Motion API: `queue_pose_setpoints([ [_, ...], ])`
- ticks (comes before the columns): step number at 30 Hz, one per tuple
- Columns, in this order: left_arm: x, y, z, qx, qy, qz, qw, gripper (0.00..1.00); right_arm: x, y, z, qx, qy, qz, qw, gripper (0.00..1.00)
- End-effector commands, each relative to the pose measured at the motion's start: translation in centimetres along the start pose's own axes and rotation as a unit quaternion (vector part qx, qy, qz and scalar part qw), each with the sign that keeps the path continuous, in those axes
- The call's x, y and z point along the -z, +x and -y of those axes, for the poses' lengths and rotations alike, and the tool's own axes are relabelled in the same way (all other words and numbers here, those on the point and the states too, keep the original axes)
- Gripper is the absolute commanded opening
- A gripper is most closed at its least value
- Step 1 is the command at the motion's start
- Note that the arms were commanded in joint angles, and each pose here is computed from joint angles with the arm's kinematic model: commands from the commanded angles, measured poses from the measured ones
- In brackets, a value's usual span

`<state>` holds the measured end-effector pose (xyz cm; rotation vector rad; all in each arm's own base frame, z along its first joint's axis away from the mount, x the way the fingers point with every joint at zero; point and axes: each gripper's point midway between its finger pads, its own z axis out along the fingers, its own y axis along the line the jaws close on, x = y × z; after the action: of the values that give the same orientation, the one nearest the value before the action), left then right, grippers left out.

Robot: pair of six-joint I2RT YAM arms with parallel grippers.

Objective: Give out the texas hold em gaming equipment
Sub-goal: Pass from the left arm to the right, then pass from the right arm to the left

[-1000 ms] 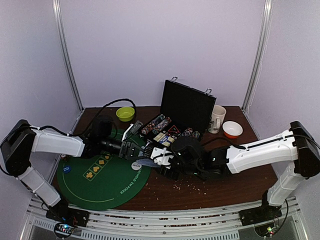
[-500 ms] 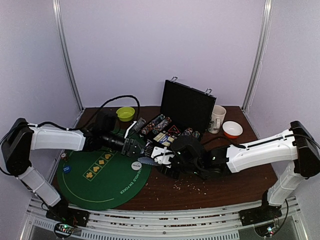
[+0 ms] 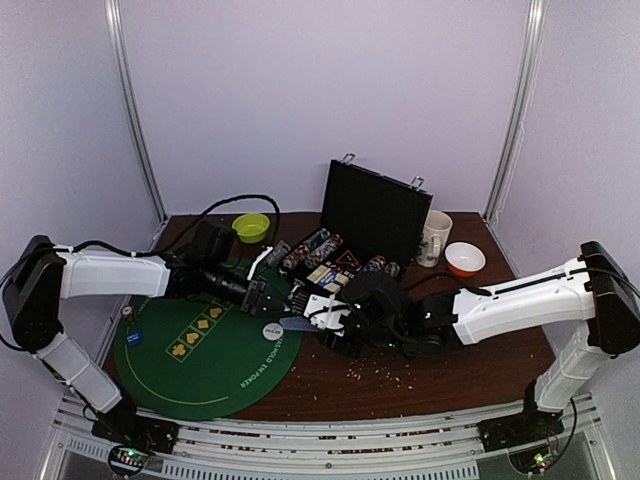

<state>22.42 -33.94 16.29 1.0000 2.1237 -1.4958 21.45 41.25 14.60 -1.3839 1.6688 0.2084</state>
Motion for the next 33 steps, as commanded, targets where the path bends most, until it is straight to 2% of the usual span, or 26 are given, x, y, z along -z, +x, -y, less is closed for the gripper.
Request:
queue_pose_setpoints([
  [1,0.7,-1.3,-0.2,-0.026,-0.021,0.011,0.999,0.38,0.8,-2.0,1.2,-0.007,0.013,0.028,1.0,0.43],
  [5,1.1,-1.6,0.0,-0.038,-0.027,0.012,0.999,0.49,0.8,-1.9,1.3,-0.008,0.013,0.026,1.0,0.43],
  [14,1.6,-2.4,1.5,-0.053,0.008,0.016,0.998,0.63,0.4,-2.6,1.2,-0.02,0.005,0.031,0.999,0.41],
  [27,1.5,-3.1,1.5,-0.054,0.007,0.015,0.998,0.61,0.4,-2.5,1.0,-0.032,-0.012,0.034,0.999,0.4],
  [33,1.5,-2.4,0.5,-0.053,-0.017,0.003,0.998,0.58,0.4,-2.4,1.0,-0.045,-0.021,0.036,0.998,0.39],
])
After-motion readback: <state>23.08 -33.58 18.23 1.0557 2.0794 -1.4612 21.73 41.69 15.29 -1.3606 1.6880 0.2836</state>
